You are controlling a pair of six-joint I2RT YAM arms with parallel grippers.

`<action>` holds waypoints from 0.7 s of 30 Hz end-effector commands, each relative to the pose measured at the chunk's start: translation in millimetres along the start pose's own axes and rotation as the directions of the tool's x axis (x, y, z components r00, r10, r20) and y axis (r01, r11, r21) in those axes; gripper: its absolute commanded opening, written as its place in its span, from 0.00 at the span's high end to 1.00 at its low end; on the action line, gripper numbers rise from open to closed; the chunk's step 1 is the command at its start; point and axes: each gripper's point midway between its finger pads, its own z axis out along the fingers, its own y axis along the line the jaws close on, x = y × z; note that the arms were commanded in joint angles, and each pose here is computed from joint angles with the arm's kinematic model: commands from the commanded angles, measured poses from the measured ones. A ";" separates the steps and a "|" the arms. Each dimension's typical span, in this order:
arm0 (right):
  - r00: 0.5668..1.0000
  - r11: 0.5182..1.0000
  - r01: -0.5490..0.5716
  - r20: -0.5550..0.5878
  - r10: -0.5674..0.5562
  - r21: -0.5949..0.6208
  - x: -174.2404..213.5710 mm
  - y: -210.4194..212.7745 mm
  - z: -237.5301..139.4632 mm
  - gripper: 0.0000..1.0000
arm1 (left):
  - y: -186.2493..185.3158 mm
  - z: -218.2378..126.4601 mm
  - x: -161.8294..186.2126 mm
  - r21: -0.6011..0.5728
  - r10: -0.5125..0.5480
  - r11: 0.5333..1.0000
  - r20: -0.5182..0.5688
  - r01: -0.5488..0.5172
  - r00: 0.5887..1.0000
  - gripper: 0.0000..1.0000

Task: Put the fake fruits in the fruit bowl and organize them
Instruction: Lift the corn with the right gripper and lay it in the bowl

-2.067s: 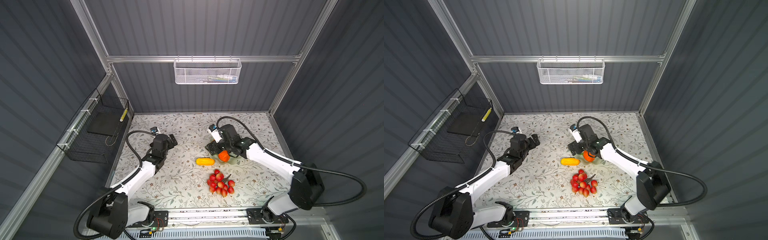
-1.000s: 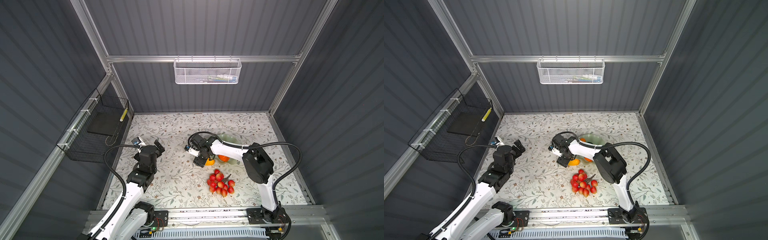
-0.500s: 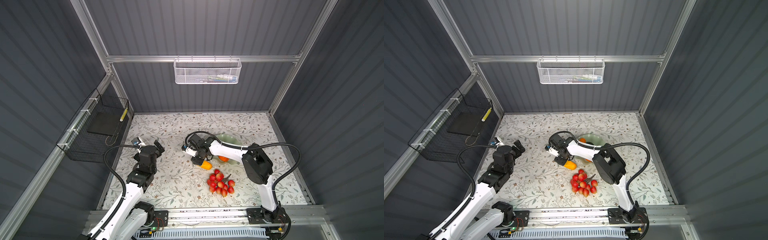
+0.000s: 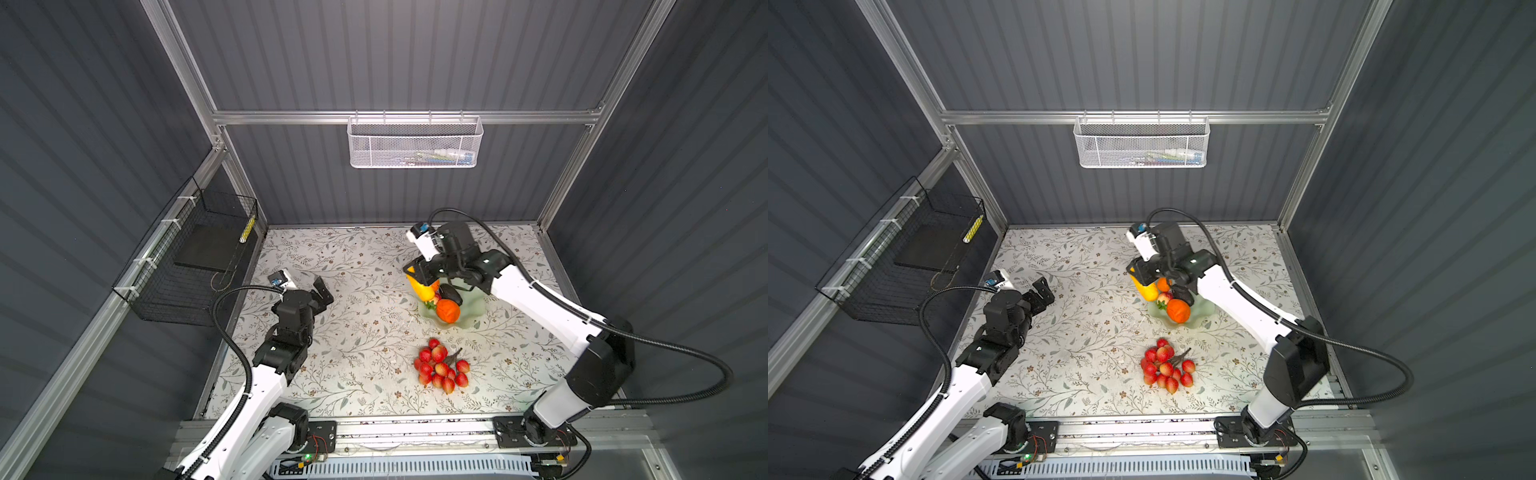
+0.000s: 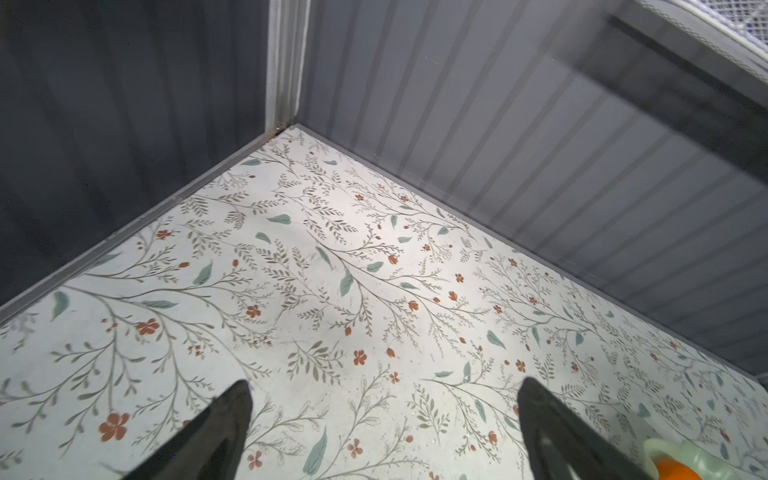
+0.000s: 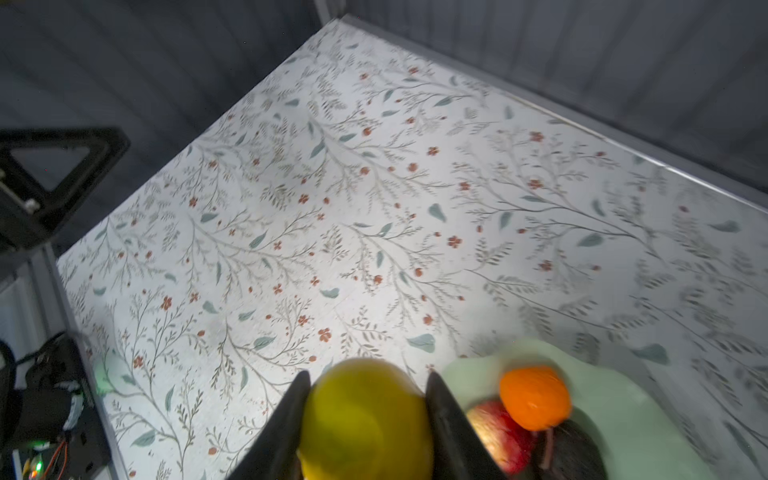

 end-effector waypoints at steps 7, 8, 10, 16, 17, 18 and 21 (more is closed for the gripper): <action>0.946 0.910 -0.316 0.014 0.324 0.270 62.4 -124.4 -7.1 0.73 | -79.5 7.8 3.0 0.375 0.138 0.921 -0.064 -0.105 0.988 0.00; 0.937 0.898 -0.338 0.012 0.349 0.282 70.3 -132.7 -4.2 0.73 | -85.7 7.8 5.3 0.405 0.150 0.908 -0.075 -0.108 0.986 0.00; 0.921 0.879 -0.373 0.006 0.389 0.298 82.6 -145.9 2.4 0.72 | -93.1 8.5 8.2 0.438 0.156 0.893 -0.091 -0.101 0.983 0.00; 0.900 0.849 -0.404 -0.020 0.436 0.340 105.3 -167.7 23.4 0.67 | -97.5 11.2 14.7 0.459 0.155 0.884 -0.119 -0.084 0.981 0.00; 0.897 0.845 -0.408 -0.021 0.442 0.345 106.7 -170.2 25.8 0.65 | -97.4 10.9 15.0 0.460 0.156 0.884 -0.121 -0.084 0.980 0.00; 0.894 0.841 -0.412 -0.022 0.447 0.350 107.6 -172.1 27.8 0.63 | -97.0 10.8 15.2 0.458 0.155 0.885 -0.122 -0.083 0.980 0.00; 0.886 0.831 -0.423 -0.028 0.463 0.362 110.6 -175.7 31.9 0.53 | -96.1 9.5 14.0 0.455 0.154 0.887 -0.120 -0.084 0.981 0.00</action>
